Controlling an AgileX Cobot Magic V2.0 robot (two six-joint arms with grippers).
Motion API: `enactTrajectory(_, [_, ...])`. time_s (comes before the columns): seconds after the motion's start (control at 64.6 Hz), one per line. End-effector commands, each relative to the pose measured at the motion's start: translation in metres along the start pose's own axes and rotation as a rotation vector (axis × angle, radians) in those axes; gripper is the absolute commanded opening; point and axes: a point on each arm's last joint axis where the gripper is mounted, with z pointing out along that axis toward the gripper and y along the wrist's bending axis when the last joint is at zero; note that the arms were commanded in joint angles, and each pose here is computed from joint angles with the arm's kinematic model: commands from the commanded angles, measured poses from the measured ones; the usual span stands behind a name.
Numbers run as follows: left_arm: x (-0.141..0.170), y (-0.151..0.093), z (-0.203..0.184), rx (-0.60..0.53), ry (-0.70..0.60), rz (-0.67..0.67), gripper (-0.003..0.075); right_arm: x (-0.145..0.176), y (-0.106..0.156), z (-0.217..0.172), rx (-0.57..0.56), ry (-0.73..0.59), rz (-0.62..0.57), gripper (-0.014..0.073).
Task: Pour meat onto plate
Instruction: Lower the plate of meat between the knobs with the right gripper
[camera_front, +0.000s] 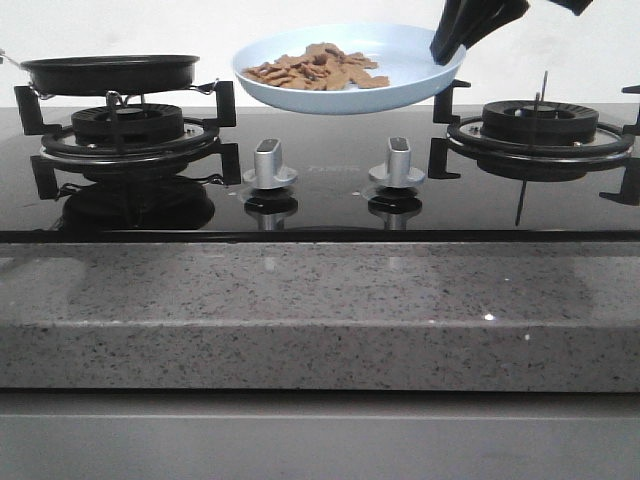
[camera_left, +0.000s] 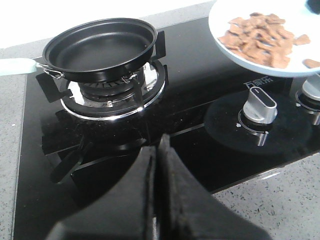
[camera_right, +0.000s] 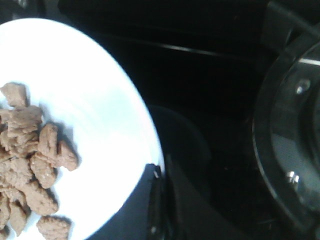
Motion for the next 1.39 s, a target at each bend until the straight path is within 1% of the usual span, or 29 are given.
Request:
enactTrajectory(0.0, [-0.016, -0.002, -0.004, 0.025, -0.105, -0.001, -0.0020, -0.022, 0.005, -0.017, -0.053, -0.116, 0.024, -0.0060])
enactTrajectory(0.124, [-0.016, -0.002, -0.004, 0.026, -0.104, -0.002, -0.0020, -0.028, -0.001, 0.005, -0.052, -0.101, 0.032, -0.0059])
enactTrajectory(0.279, [-0.016, -0.002, -0.004, 0.026, -0.104, -0.002, -0.0020, -0.025, -0.009, 0.030, -0.045, -0.052, 0.049, -0.0059])
enactTrajectory(0.465, [-0.016, -0.002, -0.004, 0.026, -0.104, -0.002, -0.0020, -0.022, -0.013, 0.039, -0.037, -0.019, 0.050, -0.0059])
enactTrajectory(0.527, [-0.016, -0.002, -0.004, 0.026, -0.104, -0.002, -0.0020, -0.021, -0.014, 0.039, -0.025, -0.018, 0.040, -0.0041])
enactTrajectory(0.604, [-0.016, -0.002, -0.004, 0.026, -0.104, -0.002, -0.0020, -0.021, -0.015, 0.039, -0.017, -0.017, 0.034, 0.0015])
enactTrajectory(0.712, [-0.016, -0.002, -0.004, 0.026, -0.104, -0.002, -0.0020, -0.021, -0.015, 0.039, -0.015, -0.017, 0.032, 0.0152])
enactTrajectory(0.79, [-0.016, -0.002, -0.004, 0.026, -0.104, -0.002, -0.0020, -0.023, -0.017, 0.038, -0.012, -0.025, 0.036, 0.0266])
enactTrajectory(0.836, [-0.016, -0.002, -0.004, 0.026, -0.104, -0.002, -0.0020, -0.023, -0.020, 0.036, -0.007, -0.030, 0.039, 0.0304])
enactTrajectory(0.883, [-0.016, -0.002, -0.004, 0.026, -0.104, -0.002, -0.0020, -0.025, -0.022, 0.033, -0.004, -0.038, 0.042, 0.0324])
enactTrajectory(1.007, [-0.016, -0.002, -0.004, 0.026, -0.104, -0.002, -0.0020, -0.032, -0.027, 0.014, 0.004, -0.073, 0.049, 0.0323])
enactTrajectory(1.084, [-0.016, -0.002, -0.004, 0.026, -0.104, -0.002, -0.0020, -0.037, -0.025, -0.003, 0.000, -0.081, 0.040, 0.0320])
enactTrajectory(1.161, [-0.016, -0.002, -0.004, 0.026, -0.104, -0.002, -0.0020, -0.041, -0.018, -0.022, -0.012, -0.086, 0.020, 0.0283])
enactTrajectory(1.254, [-0.016, -0.002, -0.004, 0.026, -0.104, -0.002, -0.0020, -0.044, -0.009, -0.040, -0.025, -0.079, -0.004, 0.0169])
enactTrajectory(1.301, [-0.016, -0.002, -0.004, 0.026, -0.104, -0.002, -0.0020, -0.045, -0.006, -0.048, -0.031, -0.069, -0.015, 0.0073])
enactTrajectory(1.378, [-0.016, -0.002, -0.004, 0.026, -0.104, -0.002, -0.0020, -0.045, -0.002, -0.057, -0.036, -0.067, -0.029, -0.0056])
